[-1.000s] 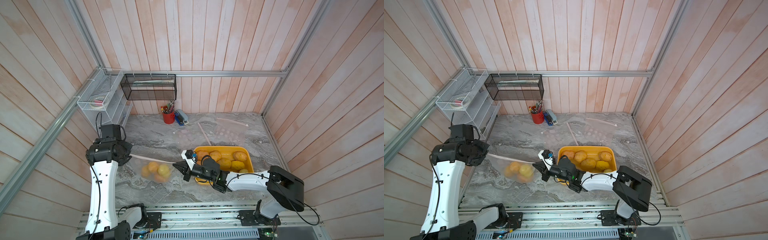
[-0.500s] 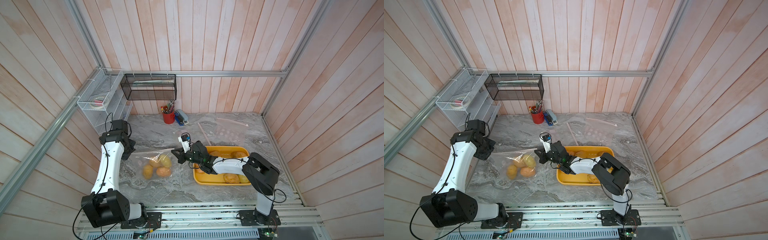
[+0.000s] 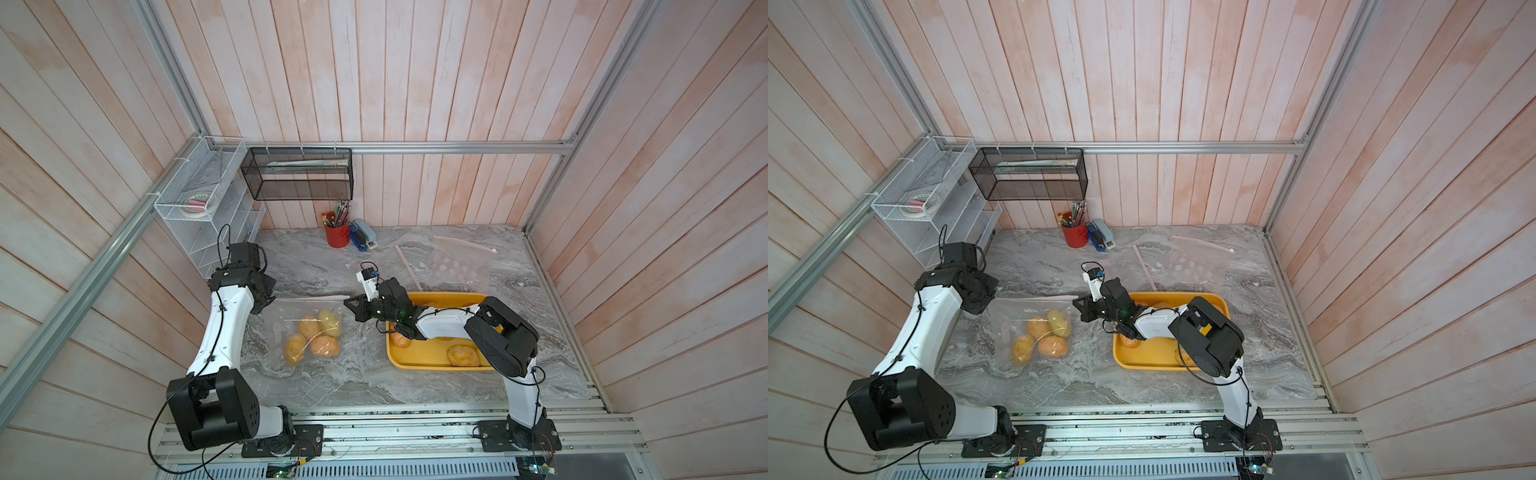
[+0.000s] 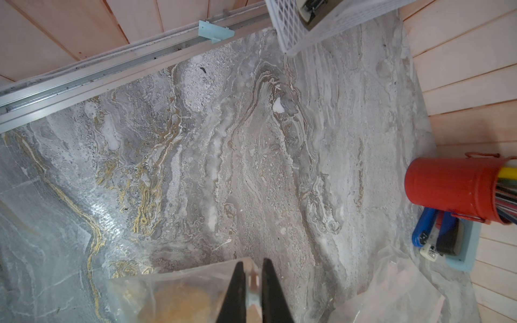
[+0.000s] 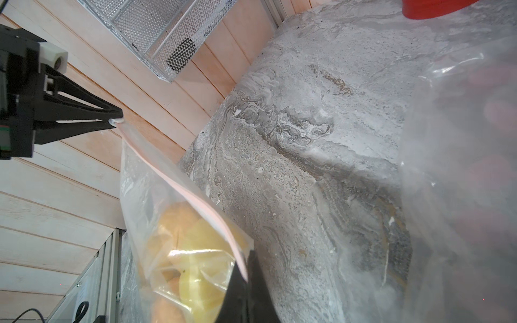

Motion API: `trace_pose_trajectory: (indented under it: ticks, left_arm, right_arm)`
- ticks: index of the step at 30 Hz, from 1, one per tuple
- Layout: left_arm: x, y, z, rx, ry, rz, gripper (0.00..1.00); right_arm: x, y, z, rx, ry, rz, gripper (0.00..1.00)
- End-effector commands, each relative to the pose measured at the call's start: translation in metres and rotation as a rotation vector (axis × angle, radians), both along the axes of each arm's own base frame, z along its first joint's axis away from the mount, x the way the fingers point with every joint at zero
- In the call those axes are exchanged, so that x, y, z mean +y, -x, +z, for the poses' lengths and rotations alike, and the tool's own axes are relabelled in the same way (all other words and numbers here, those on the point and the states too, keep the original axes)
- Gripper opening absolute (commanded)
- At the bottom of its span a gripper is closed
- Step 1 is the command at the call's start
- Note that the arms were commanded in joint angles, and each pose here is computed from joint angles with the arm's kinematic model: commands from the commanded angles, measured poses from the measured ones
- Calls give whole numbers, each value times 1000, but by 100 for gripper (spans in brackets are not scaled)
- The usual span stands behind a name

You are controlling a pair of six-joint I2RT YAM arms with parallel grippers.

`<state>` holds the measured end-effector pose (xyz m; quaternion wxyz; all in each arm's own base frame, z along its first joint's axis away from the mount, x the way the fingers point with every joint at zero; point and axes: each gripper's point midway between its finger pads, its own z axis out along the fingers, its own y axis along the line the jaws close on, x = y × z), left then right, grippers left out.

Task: Put the potatoes into a zipper bag and zip it
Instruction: Place the zipper food storage bag at the center of the board.

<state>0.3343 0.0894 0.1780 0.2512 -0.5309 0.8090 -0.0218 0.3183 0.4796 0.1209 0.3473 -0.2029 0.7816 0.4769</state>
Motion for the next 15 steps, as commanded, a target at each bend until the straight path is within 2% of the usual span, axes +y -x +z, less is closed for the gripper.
trace_pose_trajectory:
  ticks: [1, 10, 13, 14, 15]
  left_arm:
    - [30, 7, 3, 30, -108, 116, 2]
    - [42, 48, -6, 117, -131, 278, 0]
    - [37, 38, -10, 98, -101, 221, 0]
    - [34, 34, -12, 95, -88, 199, 2]
    - [32, 31, -15, 99, -77, 179, 11]
  right_arm:
    - [6, 5, -21, 55, 40, -6, 0]
    - [13, 32, -30, 99, 36, 20, 0]
    - [19, 42, -28, 94, 32, 40, 0]
    - [20, 43, -27, 92, 35, 43, 0]
    - [21, 42, -25, 87, 40, 43, 0]
